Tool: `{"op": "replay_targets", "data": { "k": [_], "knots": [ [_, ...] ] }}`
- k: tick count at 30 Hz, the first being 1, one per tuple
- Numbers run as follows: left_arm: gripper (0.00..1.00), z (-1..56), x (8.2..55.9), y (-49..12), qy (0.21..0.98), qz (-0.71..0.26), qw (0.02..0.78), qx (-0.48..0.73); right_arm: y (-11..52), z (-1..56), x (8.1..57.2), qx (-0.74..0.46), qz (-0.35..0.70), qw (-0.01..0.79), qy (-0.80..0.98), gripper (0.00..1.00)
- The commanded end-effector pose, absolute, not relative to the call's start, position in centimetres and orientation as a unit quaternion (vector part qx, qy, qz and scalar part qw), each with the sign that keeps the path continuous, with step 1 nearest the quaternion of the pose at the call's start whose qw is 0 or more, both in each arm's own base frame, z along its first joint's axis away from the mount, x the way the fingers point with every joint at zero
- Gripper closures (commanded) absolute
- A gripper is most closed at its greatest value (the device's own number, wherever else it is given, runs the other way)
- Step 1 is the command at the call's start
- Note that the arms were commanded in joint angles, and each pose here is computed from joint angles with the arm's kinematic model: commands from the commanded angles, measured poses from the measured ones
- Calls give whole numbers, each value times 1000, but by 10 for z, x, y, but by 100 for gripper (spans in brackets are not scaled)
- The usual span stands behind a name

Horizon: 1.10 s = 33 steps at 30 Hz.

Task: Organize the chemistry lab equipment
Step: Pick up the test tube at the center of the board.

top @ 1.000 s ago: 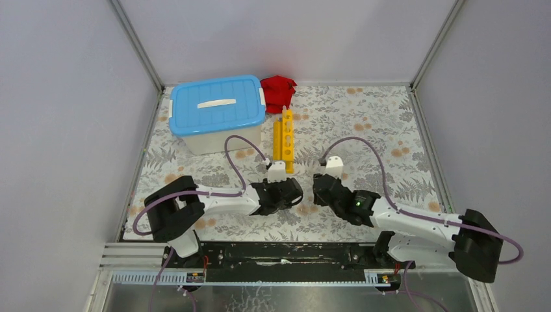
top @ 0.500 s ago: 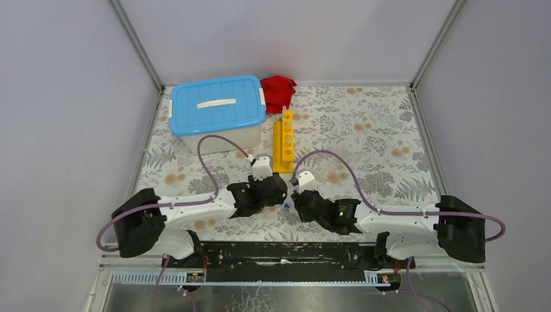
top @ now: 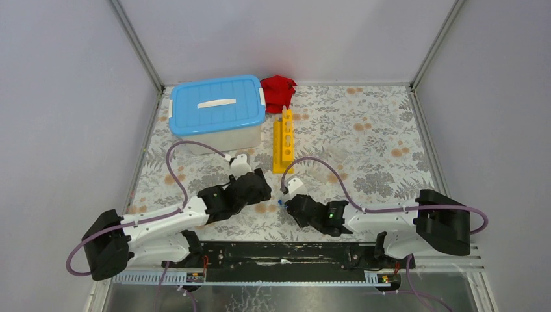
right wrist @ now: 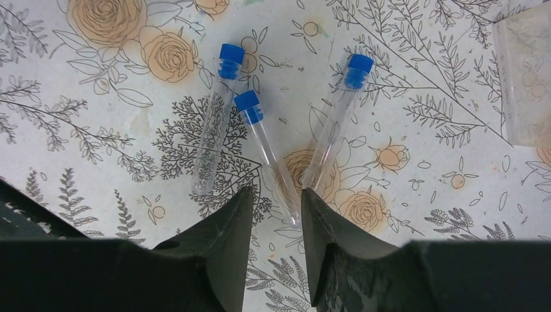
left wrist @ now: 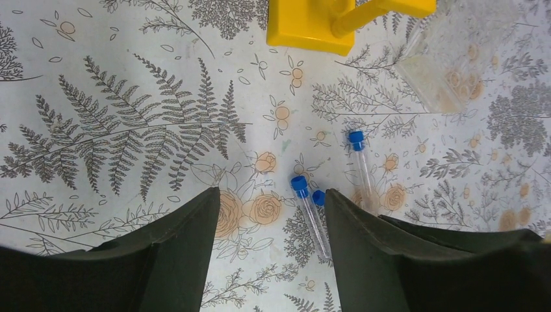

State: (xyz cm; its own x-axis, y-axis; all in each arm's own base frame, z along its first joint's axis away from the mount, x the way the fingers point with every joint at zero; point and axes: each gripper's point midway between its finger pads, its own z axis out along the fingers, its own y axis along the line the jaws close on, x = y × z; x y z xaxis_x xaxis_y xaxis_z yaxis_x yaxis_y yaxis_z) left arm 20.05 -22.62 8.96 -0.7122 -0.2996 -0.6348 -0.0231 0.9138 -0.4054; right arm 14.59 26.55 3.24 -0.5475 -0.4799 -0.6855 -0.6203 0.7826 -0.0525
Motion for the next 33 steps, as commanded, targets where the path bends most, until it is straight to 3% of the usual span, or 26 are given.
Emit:
{"op": "replay_targets", "data": {
  "k": [1,19,24,33],
  "knots": [
    [32,101,204,-228,894,-212,385,-93,284,44,152,-330,110,377,859,60],
    [32,97,204,-224,895,-211,382,-95,292,29,154,-360,97,369,851,60],
    [32,99,205,-223,894,-214,381,-95,292,22,151,-366,99,358,853,73],
    [32,97,205,-223,898,-217,372,-93,289,16,145,-365,106,347,857,85]
  ]
}}
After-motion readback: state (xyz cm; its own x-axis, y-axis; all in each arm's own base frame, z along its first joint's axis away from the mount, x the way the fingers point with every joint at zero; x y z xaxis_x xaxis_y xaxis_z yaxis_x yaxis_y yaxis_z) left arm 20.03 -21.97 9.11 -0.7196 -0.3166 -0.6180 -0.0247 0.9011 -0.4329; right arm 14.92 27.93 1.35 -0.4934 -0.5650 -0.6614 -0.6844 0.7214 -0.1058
